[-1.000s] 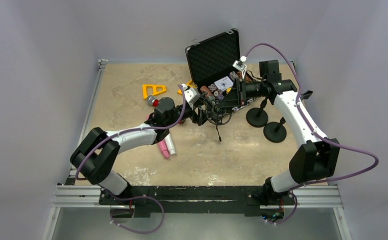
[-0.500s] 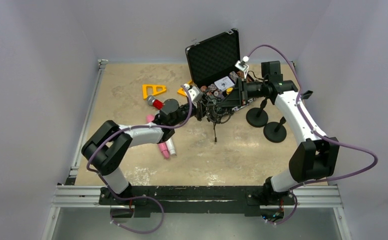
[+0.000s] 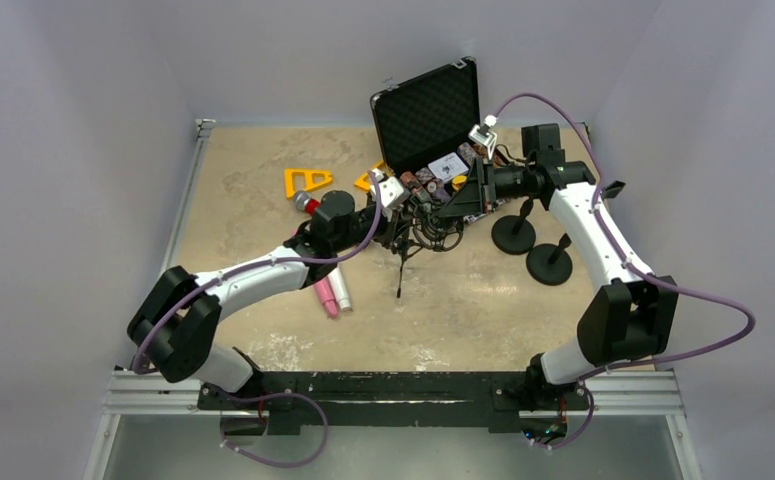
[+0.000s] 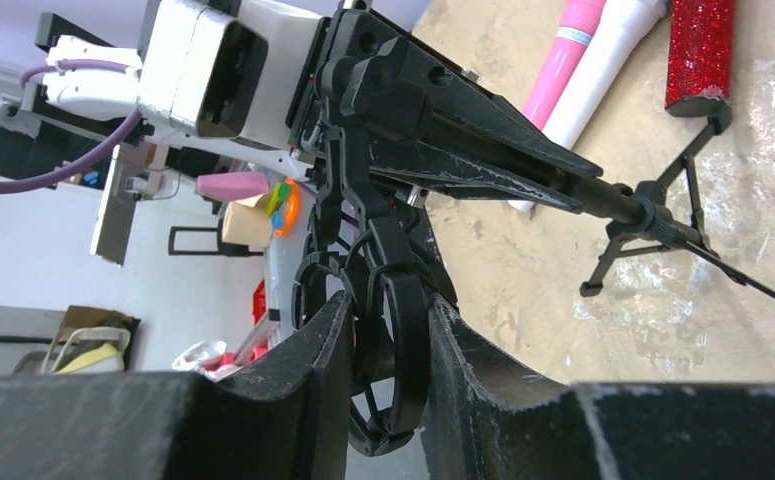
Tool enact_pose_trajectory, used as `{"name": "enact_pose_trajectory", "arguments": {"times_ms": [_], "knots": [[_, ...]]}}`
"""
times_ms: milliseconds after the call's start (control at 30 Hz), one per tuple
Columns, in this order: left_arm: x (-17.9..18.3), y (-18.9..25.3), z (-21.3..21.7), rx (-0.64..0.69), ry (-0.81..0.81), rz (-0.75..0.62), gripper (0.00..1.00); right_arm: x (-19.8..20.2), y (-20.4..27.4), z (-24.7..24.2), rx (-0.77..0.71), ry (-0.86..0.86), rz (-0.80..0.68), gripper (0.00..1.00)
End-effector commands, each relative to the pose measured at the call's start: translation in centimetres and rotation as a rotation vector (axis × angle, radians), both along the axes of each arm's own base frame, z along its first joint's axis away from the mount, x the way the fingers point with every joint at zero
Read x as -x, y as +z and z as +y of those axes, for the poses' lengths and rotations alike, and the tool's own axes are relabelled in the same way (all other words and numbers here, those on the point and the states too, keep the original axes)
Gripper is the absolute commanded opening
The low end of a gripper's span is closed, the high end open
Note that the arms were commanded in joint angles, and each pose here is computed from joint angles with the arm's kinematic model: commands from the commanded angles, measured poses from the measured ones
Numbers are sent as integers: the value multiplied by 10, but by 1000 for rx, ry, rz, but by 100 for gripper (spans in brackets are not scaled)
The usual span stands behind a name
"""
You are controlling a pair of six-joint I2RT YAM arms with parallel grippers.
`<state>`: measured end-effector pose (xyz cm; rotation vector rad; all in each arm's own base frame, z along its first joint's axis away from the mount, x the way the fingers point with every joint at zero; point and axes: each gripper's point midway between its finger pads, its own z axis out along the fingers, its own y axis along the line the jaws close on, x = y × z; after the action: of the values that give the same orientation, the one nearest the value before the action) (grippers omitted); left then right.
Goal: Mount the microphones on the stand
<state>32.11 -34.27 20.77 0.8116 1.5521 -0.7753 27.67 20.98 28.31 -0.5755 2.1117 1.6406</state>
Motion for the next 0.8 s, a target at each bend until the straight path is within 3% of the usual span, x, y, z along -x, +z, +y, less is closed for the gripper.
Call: {"name": "enact_pose_trajectory", "arguments": {"times_ms": [0,233,767], "knots": [[-7,27,20,-74,54,-84,0,4,21,-8,-1,-27,-56,30],[-5,0,31,-149,74,-79,0,15,47,-8,-68,-8,-6,28],[-3,-40,21,-165,25,-35,0,25,82,-16,-127,-8,-26,28]]}}
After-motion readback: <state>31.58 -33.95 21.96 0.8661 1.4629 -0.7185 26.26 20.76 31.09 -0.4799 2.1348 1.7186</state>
